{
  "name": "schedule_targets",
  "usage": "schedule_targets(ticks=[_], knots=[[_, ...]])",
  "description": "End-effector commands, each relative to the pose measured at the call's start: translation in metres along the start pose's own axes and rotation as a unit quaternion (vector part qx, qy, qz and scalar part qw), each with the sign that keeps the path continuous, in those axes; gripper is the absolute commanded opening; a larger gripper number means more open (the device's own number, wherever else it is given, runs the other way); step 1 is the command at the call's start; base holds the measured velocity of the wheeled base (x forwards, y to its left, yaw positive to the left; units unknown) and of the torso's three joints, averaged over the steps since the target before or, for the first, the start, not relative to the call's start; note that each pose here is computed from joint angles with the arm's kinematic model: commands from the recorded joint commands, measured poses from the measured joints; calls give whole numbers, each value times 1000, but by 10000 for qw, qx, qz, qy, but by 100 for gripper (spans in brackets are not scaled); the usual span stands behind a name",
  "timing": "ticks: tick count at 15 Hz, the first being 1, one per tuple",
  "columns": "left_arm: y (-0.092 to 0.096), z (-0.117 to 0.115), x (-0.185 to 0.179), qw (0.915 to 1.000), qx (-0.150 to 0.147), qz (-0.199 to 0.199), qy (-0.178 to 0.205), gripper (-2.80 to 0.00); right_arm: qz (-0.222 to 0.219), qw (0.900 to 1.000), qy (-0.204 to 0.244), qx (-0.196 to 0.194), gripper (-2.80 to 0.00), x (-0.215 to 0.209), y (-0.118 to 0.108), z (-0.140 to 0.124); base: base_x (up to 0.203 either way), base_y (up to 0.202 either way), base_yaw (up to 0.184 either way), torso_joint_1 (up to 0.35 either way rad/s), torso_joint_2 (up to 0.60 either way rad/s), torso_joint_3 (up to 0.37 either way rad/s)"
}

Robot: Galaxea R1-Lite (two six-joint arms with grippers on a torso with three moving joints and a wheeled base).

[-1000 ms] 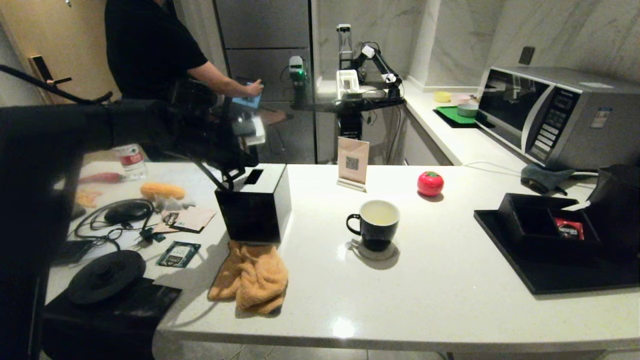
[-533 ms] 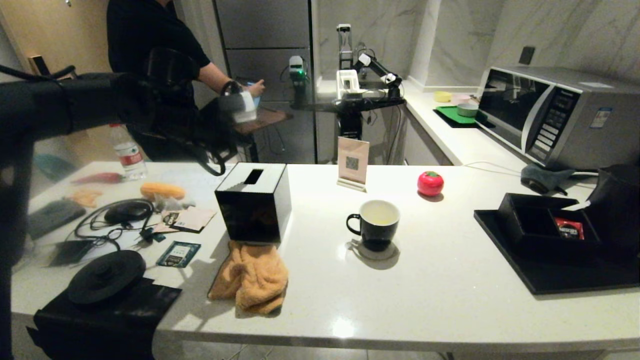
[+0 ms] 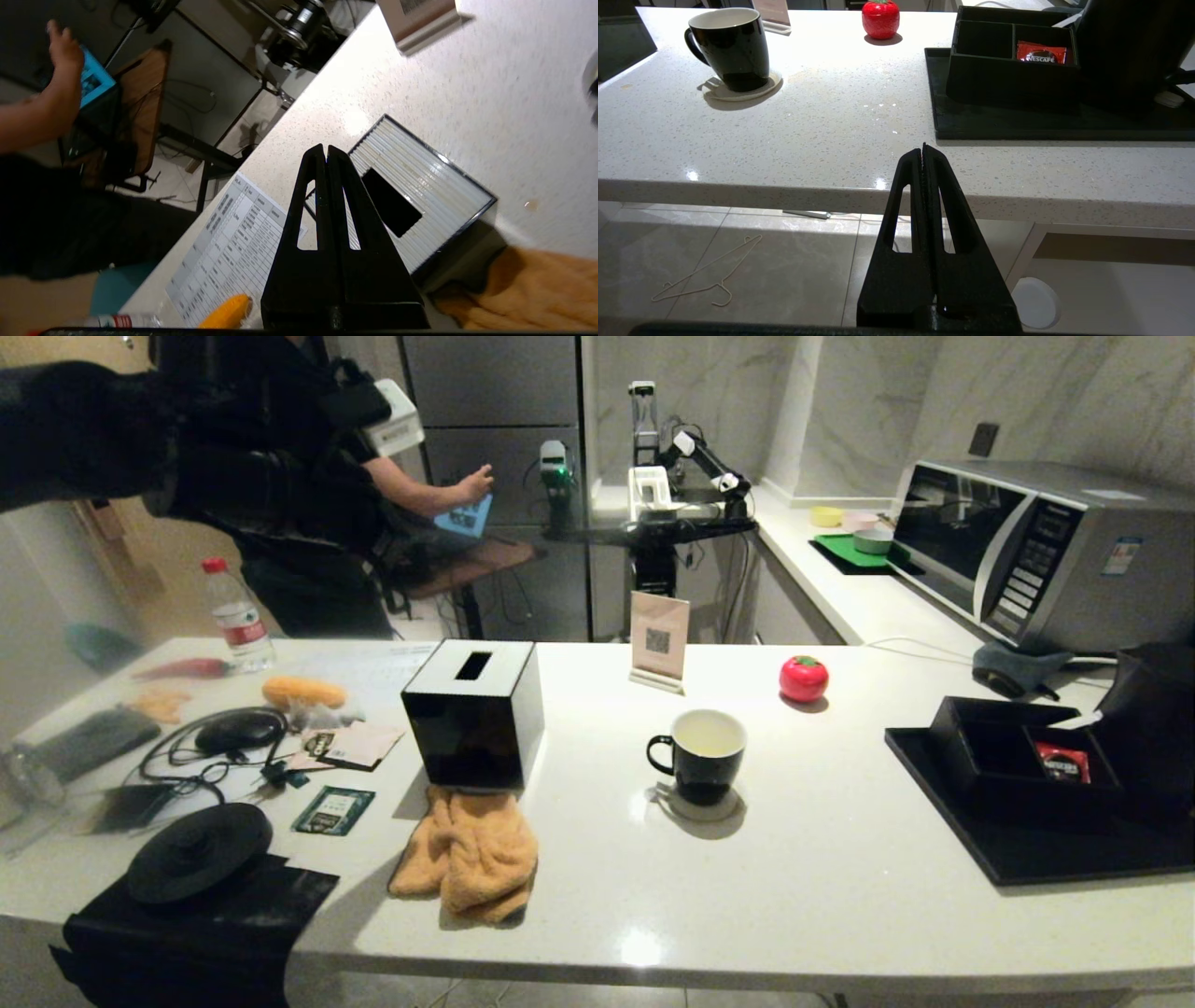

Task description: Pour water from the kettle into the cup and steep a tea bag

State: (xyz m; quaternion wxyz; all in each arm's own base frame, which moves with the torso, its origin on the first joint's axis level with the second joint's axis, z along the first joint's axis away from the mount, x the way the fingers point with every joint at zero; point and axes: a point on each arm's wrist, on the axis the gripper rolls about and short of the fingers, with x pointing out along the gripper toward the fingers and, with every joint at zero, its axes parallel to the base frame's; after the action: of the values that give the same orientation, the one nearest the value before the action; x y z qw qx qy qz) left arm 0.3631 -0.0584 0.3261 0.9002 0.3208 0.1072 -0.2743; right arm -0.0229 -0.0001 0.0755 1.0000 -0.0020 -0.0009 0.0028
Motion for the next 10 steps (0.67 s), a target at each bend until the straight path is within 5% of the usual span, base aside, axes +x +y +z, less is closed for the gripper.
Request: schedule_targets(ticks=[1, 6, 10], knots=[[0, 21, -42, 9989, -239, 340, -231, -280, -4, 10000, 1, -3, -280, 0, 0, 0, 0, 0, 0, 0, 0, 0], [-31, 24, -128, 9884, -1319, 712, -229, -280, 3, 10000, 1, -3, -280, 0, 0, 0, 0, 0, 0, 0, 0, 0], [-99, -16, -213, 9678, -2295, 1032, 6, -280, 3, 10000, 1, -3, -280, 0, 0, 0, 0, 0, 0, 0, 0, 0]])
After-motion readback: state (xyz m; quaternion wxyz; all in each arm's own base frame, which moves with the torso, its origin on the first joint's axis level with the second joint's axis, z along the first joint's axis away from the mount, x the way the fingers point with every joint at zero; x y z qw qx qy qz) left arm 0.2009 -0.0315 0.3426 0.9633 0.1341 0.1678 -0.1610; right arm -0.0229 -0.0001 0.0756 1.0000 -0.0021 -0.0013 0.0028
